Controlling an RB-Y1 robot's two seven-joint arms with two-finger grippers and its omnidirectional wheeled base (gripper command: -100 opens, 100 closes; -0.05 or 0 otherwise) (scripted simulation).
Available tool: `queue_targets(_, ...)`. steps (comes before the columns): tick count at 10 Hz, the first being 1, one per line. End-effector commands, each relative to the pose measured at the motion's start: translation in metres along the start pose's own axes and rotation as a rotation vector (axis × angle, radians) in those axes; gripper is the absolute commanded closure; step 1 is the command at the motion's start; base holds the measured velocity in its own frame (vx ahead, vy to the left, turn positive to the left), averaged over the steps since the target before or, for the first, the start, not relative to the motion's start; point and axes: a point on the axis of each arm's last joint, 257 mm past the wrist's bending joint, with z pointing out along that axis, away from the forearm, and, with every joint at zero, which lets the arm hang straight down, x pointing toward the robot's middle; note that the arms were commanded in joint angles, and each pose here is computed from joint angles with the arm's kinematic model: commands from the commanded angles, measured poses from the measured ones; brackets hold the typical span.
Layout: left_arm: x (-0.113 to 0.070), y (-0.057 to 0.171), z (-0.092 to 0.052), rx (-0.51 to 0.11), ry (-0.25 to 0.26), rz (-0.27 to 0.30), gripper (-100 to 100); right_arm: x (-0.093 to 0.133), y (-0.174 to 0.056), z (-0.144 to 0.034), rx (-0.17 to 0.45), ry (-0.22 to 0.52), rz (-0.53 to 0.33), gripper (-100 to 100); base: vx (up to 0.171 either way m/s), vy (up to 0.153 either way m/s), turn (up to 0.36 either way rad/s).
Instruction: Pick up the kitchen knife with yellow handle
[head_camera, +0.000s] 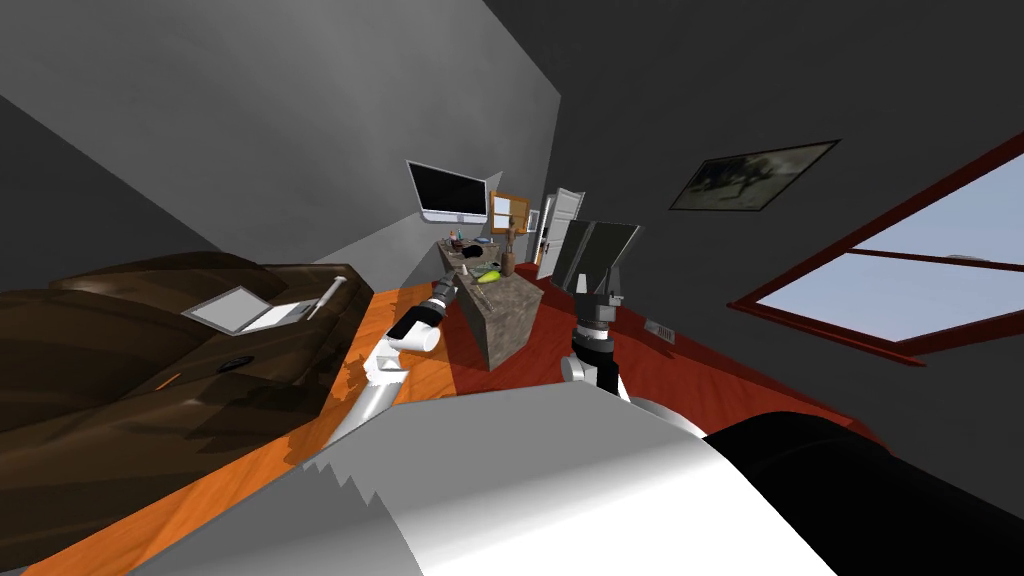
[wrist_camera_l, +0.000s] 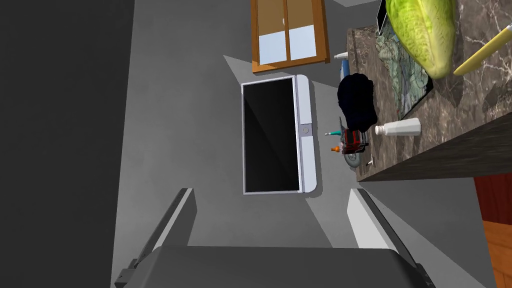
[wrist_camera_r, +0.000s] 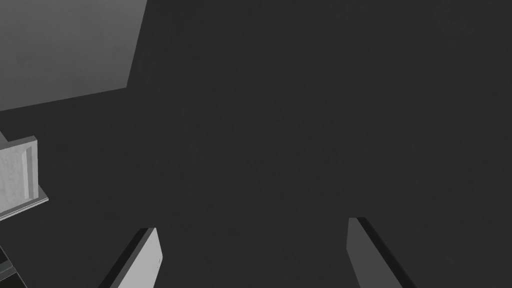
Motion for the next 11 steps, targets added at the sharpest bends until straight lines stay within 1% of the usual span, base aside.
queue_targets(1,0.006,0.012,0.008,-0.046,0.019,0.007,-100,0.000,0.000,0.000,0.000,0.000,0.000,0,0.007,-0.009,0.036)
queue_targets(2,0.015,0.020,0.018,-0.078,0.045,0.020,-100,0.000,0.000,0.000,0.000,0.000,0.000,0,0.010,-0.012,0.068)
queue_targets(3,0.016,0.025,0.018,-0.100,0.050,0.021,-100,0.000,0.000,0.000,0.000,0.000,0.000,0,0.011,-0.011,0.032)
queue_targets(4,0.025,0.029,0.029,-0.122,0.075,0.038,-100,0.000,0.000,0.000,0.000,0.000,0.000,0,0.017,-0.012,0.063)
queue_targets(5,0.026,0.037,0.028,-0.152,0.081,0.038,-100,0.000,0.000,0.000,0.000,0.000,0.000,0,0.018,-0.012,0.032)
queue_targets(6,0.027,0.038,0.028,-0.158,0.082,0.039,-100,0.000,0.000,0.000,0.000,0.000,0.000,0,0.010,-0.005,-0.008)
queue_targets(7,0.036,0.045,0.037,-0.191,0.110,0.059,-100,0.000,0.000,0.000,0.000,0.000,0.000,0,0.016,-0.013,0.061)
queue_targets(8,0.037,0.051,0.036,-0.216,0.115,0.060,-100,0.000,0.000,0.000,0.000,0.000,0.000,0,0.017,-0.014,0.033)
queue_targets(9,0.045,0.056,0.045,-0.240,0.140,0.082,-100,0.000,0.000,0.000,0.000,0.000,0.000,0,0.029,-0.017,0.049)
queue_targets(10,0.046,0.062,0.043,-0.266,0.146,0.083,-100,0.000,0.000,0.000,0.000,0.000,0.000,0,0.026,-0.017,0.026)
queue_targets(11,0.047,0.065,0.042,-0.278,0.149,0.084,-100,0.000,0.000,0.000,0.000,0.000,0.000,0,0.011,-0.007,-0.004)
